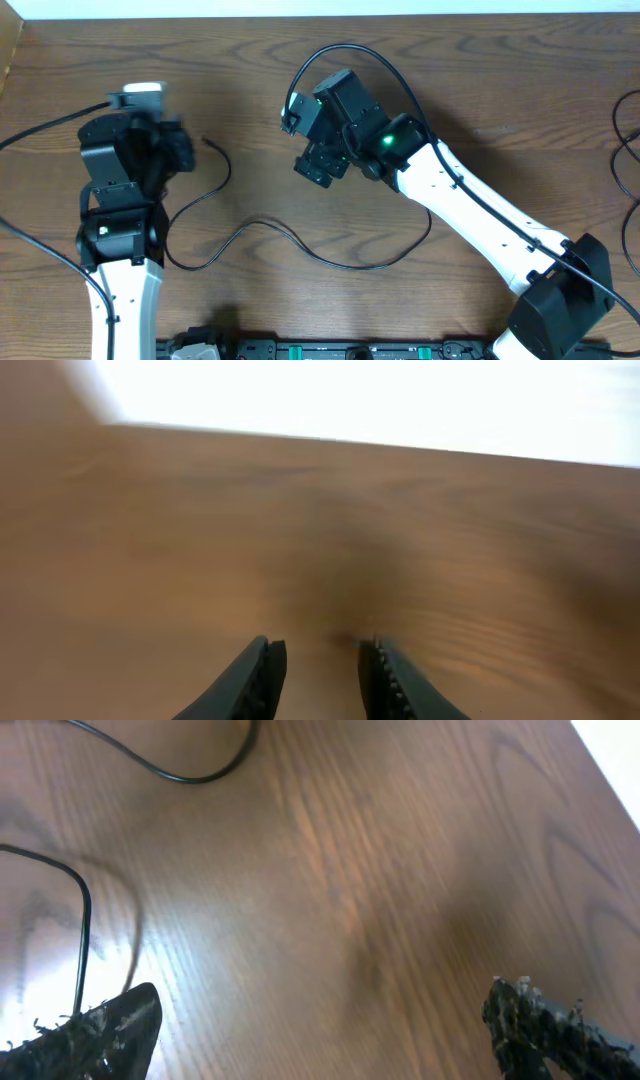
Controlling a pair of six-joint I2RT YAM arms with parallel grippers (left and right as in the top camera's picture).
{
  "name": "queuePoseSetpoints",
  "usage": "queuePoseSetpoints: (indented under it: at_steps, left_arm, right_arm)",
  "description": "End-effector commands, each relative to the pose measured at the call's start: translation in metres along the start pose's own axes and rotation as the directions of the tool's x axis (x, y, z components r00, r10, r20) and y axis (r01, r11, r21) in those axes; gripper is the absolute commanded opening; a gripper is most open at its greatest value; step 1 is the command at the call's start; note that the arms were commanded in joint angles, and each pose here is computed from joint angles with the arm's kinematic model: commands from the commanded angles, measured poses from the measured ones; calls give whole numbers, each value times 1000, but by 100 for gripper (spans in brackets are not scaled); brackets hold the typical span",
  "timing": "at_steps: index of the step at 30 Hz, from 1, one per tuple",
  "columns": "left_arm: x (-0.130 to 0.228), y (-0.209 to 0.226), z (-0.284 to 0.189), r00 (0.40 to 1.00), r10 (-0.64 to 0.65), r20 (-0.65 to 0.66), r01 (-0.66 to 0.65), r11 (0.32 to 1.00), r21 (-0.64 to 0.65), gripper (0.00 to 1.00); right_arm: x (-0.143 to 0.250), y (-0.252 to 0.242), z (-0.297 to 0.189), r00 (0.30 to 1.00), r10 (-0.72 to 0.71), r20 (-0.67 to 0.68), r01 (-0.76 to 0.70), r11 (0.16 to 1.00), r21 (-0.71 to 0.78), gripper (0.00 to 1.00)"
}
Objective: Untangle cables
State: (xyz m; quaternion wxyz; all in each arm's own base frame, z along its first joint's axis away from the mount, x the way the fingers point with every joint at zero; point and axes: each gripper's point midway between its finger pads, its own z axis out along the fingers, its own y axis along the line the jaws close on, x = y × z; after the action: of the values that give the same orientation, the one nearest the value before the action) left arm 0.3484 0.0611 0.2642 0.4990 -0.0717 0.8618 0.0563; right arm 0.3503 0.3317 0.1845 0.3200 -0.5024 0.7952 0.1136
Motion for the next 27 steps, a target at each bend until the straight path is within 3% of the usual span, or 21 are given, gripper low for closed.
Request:
queuePoseSetpoints:
  at_steps: [1,5,12,27]
  left_arm:
    - [8,78,-19,993,-116,18,114,910,-398,30]
    - [16,83,-25,980,-198,19,189,900,-393,30]
    - [29,82,-26,978,-205,-33,176,905,-388,30]
    - [29,74,-23,978,-207,-39,181,921,-346,30]
  right_arm:
    - [14,19,26,999,-39,-37,35,993,-108,99]
    - [34,52,55,994,-89,-66,66,955,-287,99]
    - [51,102,73,986,-139,-96,80,887,-456,99]
    - [70,179,76,948,-288,-134,167,811,-561,99]
